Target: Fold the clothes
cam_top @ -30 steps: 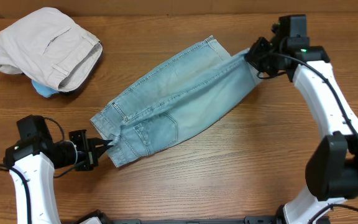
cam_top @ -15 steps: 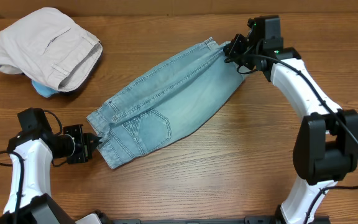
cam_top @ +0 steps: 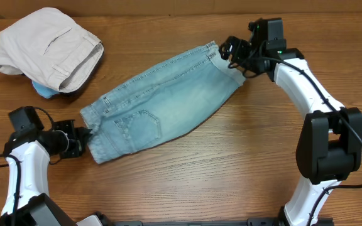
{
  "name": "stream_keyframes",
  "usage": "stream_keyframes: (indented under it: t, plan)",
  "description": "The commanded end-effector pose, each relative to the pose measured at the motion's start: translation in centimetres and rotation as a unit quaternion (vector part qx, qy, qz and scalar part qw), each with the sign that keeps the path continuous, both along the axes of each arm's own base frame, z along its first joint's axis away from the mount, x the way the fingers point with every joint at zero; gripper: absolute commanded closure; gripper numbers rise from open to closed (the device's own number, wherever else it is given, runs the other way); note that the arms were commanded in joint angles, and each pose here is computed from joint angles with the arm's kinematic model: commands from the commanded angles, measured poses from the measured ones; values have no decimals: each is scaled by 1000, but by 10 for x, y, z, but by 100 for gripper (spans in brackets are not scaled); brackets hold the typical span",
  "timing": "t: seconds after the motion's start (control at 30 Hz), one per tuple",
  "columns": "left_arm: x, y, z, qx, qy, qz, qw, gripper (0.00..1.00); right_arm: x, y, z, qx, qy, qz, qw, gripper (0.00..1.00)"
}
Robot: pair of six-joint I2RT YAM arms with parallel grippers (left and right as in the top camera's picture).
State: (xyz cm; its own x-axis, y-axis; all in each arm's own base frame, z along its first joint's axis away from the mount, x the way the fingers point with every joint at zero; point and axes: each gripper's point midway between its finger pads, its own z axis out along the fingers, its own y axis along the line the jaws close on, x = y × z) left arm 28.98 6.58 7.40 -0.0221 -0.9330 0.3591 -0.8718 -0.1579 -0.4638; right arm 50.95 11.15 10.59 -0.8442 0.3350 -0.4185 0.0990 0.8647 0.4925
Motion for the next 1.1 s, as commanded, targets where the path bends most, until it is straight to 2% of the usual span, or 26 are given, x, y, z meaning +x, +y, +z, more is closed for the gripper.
stream_keyframes:
  t: [0.0,0.03,0.17,0.23,0.4,0.5,0.67,0.7,0.73,0.83,0.9,1.0,1.03,1.07]
  plan:
    - [12,14,6,59,-44,-42,996,87,1,-29,15,-23,-8,-7,1000,0]
    - [14,13,7,65,-53,-55,995,79,-5,-32,10,-24,8,-9,1000,0]
    - [21,16,10,123,-93,-129,980,26,-28,-33,-13,-51,59,30,997,0]
    - [22,17,11,149,-108,-164,969,9,-37,-31,-27,-69,76,59,993,0]
    - [20,0,16,163,-163,-263,937,4,-44,-23,-54,-79,93,111,986,0]
    - [20,-8,20,164,-191,-299,920,0,-50,-7,-66,-61,86,179,978,0]
    - [19,-12,23,176,-212,-332,902,0,-55,5,-75,-26,90,207,974,1]
    - [18,-13,22,179,-213,-337,899,0,-55,7,-74,-21,89,210,973,4]
    - [18,-13,21,181,-212,-340,898,0,-56,9,-73,-16,88,212,973,14]
    - [16,-12,20,180,-205,-340,900,0,-57,11,-72,-9,90,214,973,53]
    - [14,-13,19,177,-203,-341,901,0,-60,10,-73,-8,96,213,972,72]
    - [13,-14,19,178,-203,-349,898,0,-71,9,-76,-4,125,208,970,92]
    - [12,-14,19,177,-201,-350,897,0,-77,7,-78,-4,143,201,969,96]
    - [11,-15,20,178,-202,-354,896,0,-84,4,-80,-6,166,188,968,96]
